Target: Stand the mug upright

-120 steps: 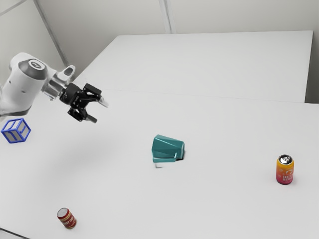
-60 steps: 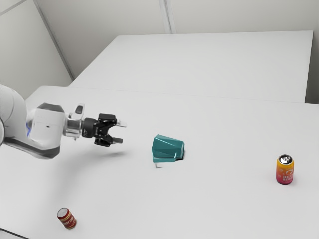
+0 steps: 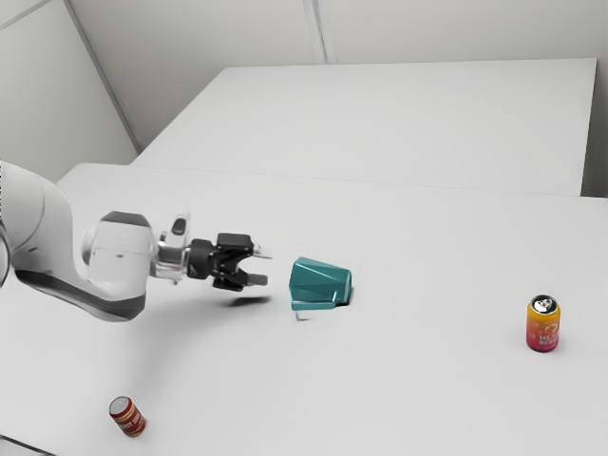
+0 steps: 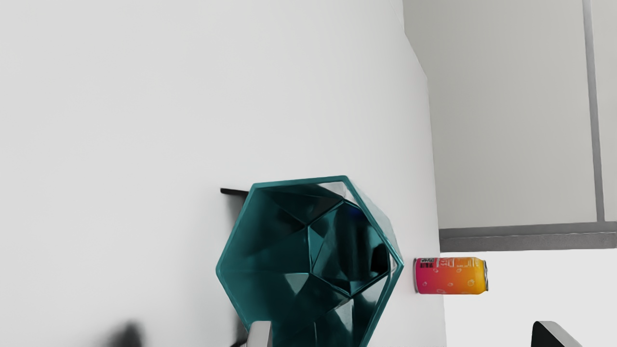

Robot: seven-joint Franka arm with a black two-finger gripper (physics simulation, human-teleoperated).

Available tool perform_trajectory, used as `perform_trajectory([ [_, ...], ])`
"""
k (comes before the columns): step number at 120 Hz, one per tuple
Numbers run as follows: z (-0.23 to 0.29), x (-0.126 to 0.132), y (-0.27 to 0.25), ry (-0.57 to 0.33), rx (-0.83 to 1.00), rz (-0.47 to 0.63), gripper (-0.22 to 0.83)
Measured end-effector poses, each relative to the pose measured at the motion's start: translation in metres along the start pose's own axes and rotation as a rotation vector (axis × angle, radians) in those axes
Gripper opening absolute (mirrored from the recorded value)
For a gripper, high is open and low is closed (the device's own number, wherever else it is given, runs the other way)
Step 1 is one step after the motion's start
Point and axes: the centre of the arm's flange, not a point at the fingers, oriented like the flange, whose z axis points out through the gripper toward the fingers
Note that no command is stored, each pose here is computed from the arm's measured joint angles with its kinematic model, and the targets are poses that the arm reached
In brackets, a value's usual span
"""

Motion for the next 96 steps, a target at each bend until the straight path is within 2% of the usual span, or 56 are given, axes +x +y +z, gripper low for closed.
perform_trajectory([
  [28, 0.037, -0.01, 0.014, -0.017, -0.028, 0.014, 0.6],
  [79, 0.065, -0.02, 0.024, -0.026, -0.035, 0.014, 0.59],
  [87, 0.065, -0.02, 0.023, -0.019, -0.033, 0.01, 0.52],
  [96, 0.066, -0.019, 0.024, -0.013, -0.033, 0.006, 0.34],
])
